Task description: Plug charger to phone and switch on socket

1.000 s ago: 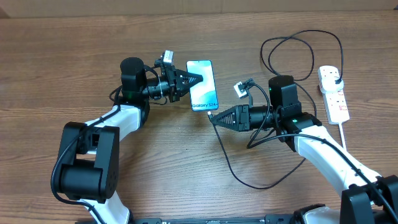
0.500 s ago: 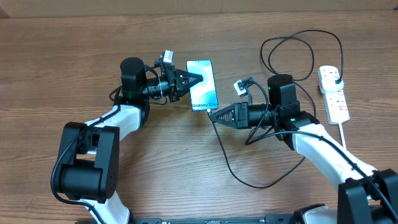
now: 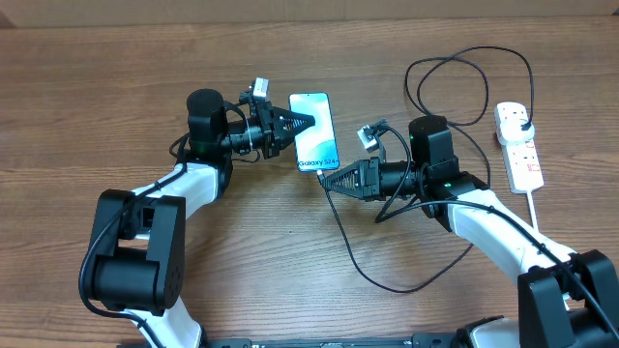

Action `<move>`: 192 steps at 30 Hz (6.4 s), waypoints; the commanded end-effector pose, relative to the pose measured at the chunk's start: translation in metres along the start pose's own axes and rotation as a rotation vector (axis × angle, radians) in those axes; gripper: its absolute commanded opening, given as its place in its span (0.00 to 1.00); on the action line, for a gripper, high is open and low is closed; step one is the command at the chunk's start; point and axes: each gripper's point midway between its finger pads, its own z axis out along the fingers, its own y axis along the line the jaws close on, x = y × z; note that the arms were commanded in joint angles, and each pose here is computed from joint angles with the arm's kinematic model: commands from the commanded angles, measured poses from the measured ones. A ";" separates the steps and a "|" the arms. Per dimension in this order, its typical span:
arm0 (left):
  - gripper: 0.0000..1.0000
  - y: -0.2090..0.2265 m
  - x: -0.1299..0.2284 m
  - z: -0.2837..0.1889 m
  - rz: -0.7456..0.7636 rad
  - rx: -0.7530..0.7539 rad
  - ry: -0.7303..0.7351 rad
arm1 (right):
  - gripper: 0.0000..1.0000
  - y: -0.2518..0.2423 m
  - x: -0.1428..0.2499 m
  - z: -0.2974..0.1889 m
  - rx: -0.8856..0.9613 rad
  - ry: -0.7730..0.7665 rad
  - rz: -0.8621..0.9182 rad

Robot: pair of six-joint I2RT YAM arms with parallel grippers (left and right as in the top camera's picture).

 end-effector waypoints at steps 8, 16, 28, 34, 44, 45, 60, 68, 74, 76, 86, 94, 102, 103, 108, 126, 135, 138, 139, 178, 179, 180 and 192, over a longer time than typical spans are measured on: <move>0.04 -0.012 -0.003 0.003 0.049 0.019 0.010 | 0.04 -0.007 -0.004 0.001 0.029 -0.025 0.037; 0.05 -0.011 -0.006 0.003 0.049 0.014 -0.011 | 0.04 -0.008 -0.005 0.001 0.037 -0.033 0.043; 0.04 -0.011 -0.009 0.003 0.070 0.012 -0.023 | 0.04 -0.015 -0.011 0.001 0.078 -0.071 0.059; 0.04 -0.011 -0.008 0.003 0.099 0.011 -0.023 | 0.04 -0.012 -0.015 0.001 0.069 -0.081 0.063; 0.05 -0.016 -0.004 0.008 0.137 0.026 -0.011 | 0.04 -0.011 -0.019 0.000 0.067 -0.098 0.072; 0.04 -0.018 -0.003 0.009 0.147 0.031 -0.009 | 0.04 -0.012 -0.020 0.000 0.073 -0.105 0.090; 0.04 -0.023 0.006 0.012 0.172 0.050 0.032 | 0.04 -0.014 -0.033 -0.002 0.093 -0.166 0.100; 0.04 -0.022 -0.004 0.002 0.165 0.049 0.005 | 0.04 -0.014 -0.033 -0.002 0.095 -0.166 0.102; 0.04 -0.022 -0.008 -0.003 0.150 0.048 -0.007 | 0.04 -0.015 -0.035 -0.002 0.102 -0.181 0.096; 0.04 -0.022 -0.008 -0.002 0.150 0.047 -0.009 | 0.04 -0.015 -0.036 -0.002 0.101 -0.182 0.093; 0.05 -0.021 -0.016 -0.002 0.148 0.039 -0.051 | 0.04 -0.012 -0.032 0.002 0.095 -0.164 0.084; 0.04 -0.020 -0.022 -0.004 0.148 0.033 -0.085 | 0.04 -0.035 -0.022 0.006 0.209 -0.160 0.082; 0.04 -0.019 -0.030 -0.012 0.146 0.030 -0.114 | 0.04 -0.064 -0.014 -0.002 0.357 -0.169 0.083; 0.04 -0.019 -0.031 -0.012 0.146 0.030 -0.116 | 0.04 -0.071 -0.013 -0.004 0.389 -0.173 0.097; 0.04 -0.019 -0.031 -0.013 0.147 0.030 -0.119 | 0.04 -0.090 -0.005 -0.009 0.508 -0.177 0.117; 0.04 -0.017 -0.047 -0.033 0.143 0.025 -0.170 | 0.43 -0.109 0.015 0.009 0.820 -0.156 -0.132; 0.04 -0.016 -0.053 -0.044 0.139 0.025 -0.186 | 0.47 -0.104 0.018 0.022 1.010 -0.185 -0.397; 0.04 -0.016 -0.053 -0.044 0.139 0.025 -0.186 | 0.47 -0.110 0.017 0.024 1.041 -0.181 -0.430; 0.04 -0.016 -0.054 -0.044 0.139 0.025 -0.187 | 0.47 -0.113 0.016 0.025 1.046 -0.180 -0.431; 0.04 -0.016 -0.050 -0.043 0.154 0.027 -0.168 | 0.04 -0.145 0.023 0.063 1.069 -0.042 -0.472; 0.04 -0.016 -0.050 -0.043 0.155 0.028 -0.167 | 0.04 -0.145 0.022 0.062 1.068 -0.052 -0.459; 0.04 -0.016 -0.050 -0.043 0.155 0.028 -0.164 | 0.04 -0.145 0.021 0.062 1.067 -0.060 -0.436; 0.04 -0.017 -0.046 -0.047 0.157 0.035 -0.136 | 0.04 -0.101 0.006 0.049 0.588 0.006 0.021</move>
